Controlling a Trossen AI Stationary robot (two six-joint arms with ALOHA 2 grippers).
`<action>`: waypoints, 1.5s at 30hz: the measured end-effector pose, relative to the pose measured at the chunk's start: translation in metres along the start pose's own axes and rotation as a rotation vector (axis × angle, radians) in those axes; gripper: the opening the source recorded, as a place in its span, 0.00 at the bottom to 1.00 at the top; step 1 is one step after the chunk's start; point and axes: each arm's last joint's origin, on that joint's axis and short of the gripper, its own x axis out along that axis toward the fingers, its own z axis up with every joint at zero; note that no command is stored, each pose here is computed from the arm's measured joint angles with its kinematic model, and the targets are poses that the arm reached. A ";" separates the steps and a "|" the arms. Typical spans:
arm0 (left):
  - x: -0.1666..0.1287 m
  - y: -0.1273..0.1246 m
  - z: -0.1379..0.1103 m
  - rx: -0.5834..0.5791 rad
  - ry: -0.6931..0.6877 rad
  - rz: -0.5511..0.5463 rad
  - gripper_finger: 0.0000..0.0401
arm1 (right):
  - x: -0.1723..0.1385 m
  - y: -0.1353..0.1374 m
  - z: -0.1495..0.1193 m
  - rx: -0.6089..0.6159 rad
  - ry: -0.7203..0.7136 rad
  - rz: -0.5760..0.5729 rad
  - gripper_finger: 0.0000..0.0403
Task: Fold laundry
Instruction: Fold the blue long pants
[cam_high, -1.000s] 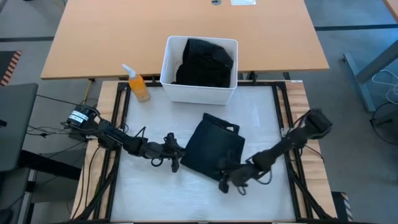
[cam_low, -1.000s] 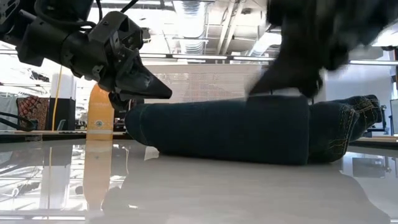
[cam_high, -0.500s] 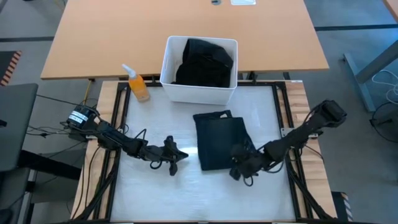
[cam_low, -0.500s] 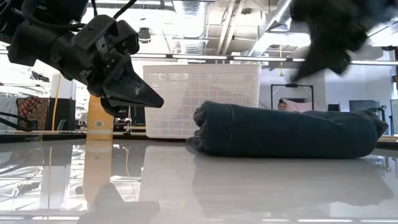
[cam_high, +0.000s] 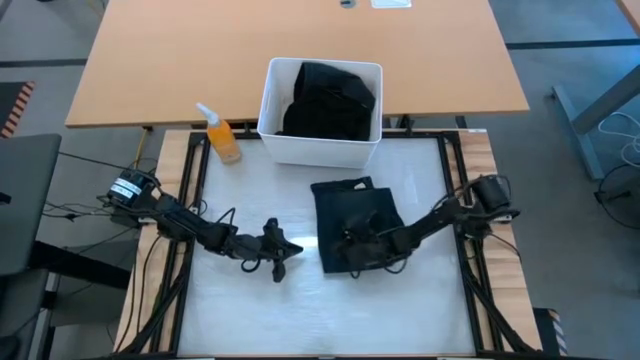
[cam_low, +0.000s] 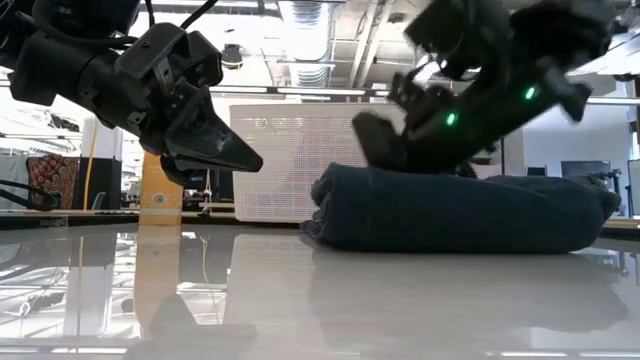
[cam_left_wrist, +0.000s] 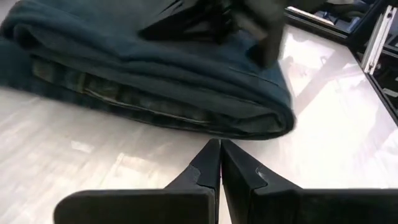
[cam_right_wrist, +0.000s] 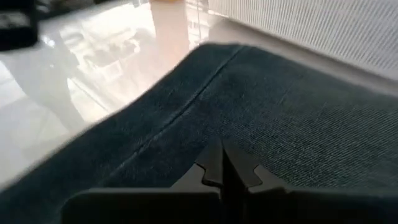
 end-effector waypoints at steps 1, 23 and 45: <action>0.000 -0.001 -0.001 0.002 0.004 -0.001 0.00 | 0.005 -0.002 -0.003 -0.005 0.021 -0.001 0.05; -0.002 -0.003 -0.005 0.039 0.028 0.002 0.00 | -0.071 -0.064 0.000 -0.403 0.434 -0.296 0.05; -0.001 0.002 -0.003 0.032 0.003 0.055 0.00 | -0.160 -0.037 -0.043 -0.169 0.670 -0.202 0.05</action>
